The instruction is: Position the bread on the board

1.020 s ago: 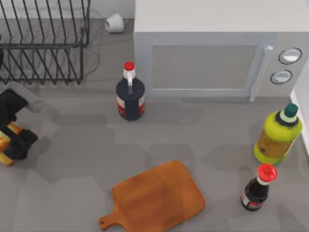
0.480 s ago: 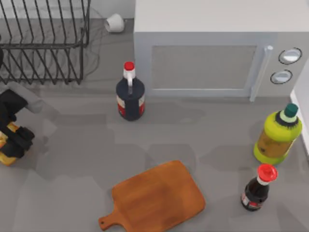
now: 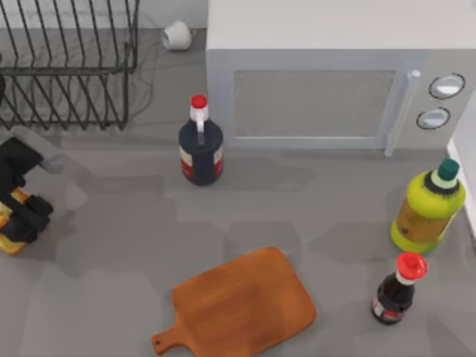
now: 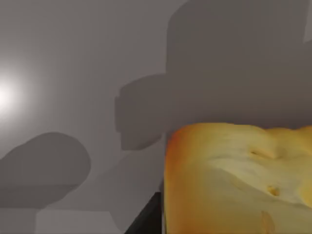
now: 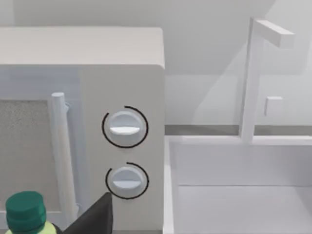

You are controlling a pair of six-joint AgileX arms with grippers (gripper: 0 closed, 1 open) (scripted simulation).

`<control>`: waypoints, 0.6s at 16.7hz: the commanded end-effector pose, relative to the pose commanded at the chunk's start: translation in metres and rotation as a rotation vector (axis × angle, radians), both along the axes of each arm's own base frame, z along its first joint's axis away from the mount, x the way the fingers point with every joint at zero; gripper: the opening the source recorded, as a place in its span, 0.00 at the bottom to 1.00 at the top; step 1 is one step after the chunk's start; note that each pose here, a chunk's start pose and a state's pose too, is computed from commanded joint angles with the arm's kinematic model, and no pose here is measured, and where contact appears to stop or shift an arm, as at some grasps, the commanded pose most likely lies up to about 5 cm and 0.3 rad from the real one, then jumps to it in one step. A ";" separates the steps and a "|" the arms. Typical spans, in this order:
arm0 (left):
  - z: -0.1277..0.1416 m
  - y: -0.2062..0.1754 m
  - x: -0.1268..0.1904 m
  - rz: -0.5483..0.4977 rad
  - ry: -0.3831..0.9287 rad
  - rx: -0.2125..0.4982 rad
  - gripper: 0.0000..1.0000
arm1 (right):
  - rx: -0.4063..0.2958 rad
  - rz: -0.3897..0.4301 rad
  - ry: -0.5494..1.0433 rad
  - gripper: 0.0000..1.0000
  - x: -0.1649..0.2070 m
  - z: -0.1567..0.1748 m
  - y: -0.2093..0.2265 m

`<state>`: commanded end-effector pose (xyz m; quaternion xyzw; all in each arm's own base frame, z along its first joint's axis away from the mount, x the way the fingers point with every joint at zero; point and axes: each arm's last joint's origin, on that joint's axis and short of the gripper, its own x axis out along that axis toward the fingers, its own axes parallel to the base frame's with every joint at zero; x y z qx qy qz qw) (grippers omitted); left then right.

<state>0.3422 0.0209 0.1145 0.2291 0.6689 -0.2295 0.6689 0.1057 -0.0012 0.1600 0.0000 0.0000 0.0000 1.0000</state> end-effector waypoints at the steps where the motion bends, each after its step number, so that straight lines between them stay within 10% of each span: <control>1: 0.001 -0.001 0.000 -0.003 -0.003 0.000 0.00 | 0.000 0.000 0.000 1.00 0.000 0.000 0.000; 10: 0.077 -0.001 0.002 -0.005 0.018 -0.002 0.00 | 0.000 0.000 0.000 1.00 0.000 0.000 0.000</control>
